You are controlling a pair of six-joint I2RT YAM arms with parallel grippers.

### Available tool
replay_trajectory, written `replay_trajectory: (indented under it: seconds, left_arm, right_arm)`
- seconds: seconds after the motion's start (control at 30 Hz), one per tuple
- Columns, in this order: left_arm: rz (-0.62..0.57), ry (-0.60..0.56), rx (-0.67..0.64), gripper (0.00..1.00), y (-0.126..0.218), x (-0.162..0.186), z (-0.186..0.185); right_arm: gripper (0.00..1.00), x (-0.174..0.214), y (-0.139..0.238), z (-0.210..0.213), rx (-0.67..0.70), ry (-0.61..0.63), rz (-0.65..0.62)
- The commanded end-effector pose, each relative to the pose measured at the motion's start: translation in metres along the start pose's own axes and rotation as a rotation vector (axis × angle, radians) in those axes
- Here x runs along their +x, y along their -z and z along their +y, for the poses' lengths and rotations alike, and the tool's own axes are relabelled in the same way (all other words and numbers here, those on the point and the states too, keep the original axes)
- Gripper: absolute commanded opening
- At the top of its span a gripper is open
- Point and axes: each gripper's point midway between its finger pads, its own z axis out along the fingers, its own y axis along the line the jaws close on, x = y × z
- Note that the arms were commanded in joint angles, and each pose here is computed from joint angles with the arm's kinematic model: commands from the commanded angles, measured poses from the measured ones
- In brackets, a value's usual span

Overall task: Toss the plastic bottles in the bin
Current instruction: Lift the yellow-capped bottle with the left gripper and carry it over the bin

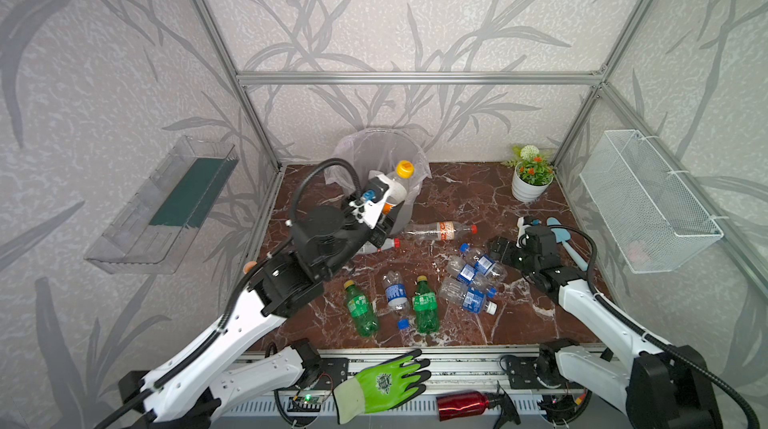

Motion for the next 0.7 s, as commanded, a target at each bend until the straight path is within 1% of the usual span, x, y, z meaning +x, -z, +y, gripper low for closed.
replay_trajectory:
  seconds: [0.0,0.07,0.1,0.13,0.2,0.27,0.33,0.37,0.4,0.43,0.5,0.53,0.57,0.6,0.67]
  left_arm:
    - [-0.210,0.016,-0.121,0.54,0.026,-0.058,0.032]
    - [-0.292,0.029,-0.160,0.54,0.035,-0.077,0.041]
    - [-0.331,0.040,-0.200,0.55,0.036,-0.085,0.049]
    - [-0.341,0.026,-0.223,0.55,0.030,-0.088,0.053]
    - [-0.321,0.015,-0.235,0.55,0.009,-0.087,0.061]
    - [-0.293,0.063,-0.218,0.55,-0.018,-0.080,0.073]
    - [-0.257,0.150,-0.222,0.57,-0.051,-0.065,0.093]
    - [-0.220,0.179,-0.234,0.61,-0.068,-0.054,0.101]
    - [-0.173,0.205,-0.243,0.68,-0.088,-0.042,0.109]
    - [-0.113,0.220,-0.243,0.71,-0.104,-0.029,0.114]
    - [0.030,0.250,-0.195,0.76,-0.134,-0.004,0.112]
    - [0.091,0.250,-0.172,0.80,-0.140,0.005,0.108]
    - [0.135,0.248,-0.133,0.86,-0.144,0.013,0.100]
    - [0.148,0.249,-0.121,0.91,-0.143,0.017,0.097]
    - [0.104,0.239,-0.127,0.98,-0.135,0.014,0.097]
  right_arm:
    - [0.96,-0.010,0.003,0.009,-0.041,-0.012,-0.031]
    - [0.96,-0.011,0.004,0.014,-0.064,-0.013,-0.035]
    - [0.96,-0.013,0.005,0.017,-0.083,-0.016,-0.041]
    - [0.96,-0.015,0.006,0.021,-0.101,-0.017,-0.046]
    - [0.96,-0.016,0.008,0.026,-0.131,-0.017,-0.049]
    - [0.96,-0.017,0.010,0.032,-0.156,-0.015,-0.050]
    - [0.96,-0.017,0.011,0.034,-0.168,-0.011,-0.046]
    - [0.96,-0.016,0.011,0.035,-0.170,-0.008,-0.040]
    - [0.96,-0.016,0.011,0.035,-0.169,-0.006,-0.036]
    - [0.96,-0.016,0.011,0.035,-0.168,-0.004,-0.033]
    - [0.96,-0.016,0.014,0.035,-0.163,0.004,-0.026]
    - [0.96,-0.017,0.016,0.035,-0.160,0.010,-0.026]
    - [0.96,-0.019,0.018,0.035,-0.153,0.017,-0.032]
    - [0.96,-0.020,0.020,0.034,-0.144,0.023,-0.039]
    - [0.96,-0.023,0.023,0.031,-0.125,0.030,-0.054]
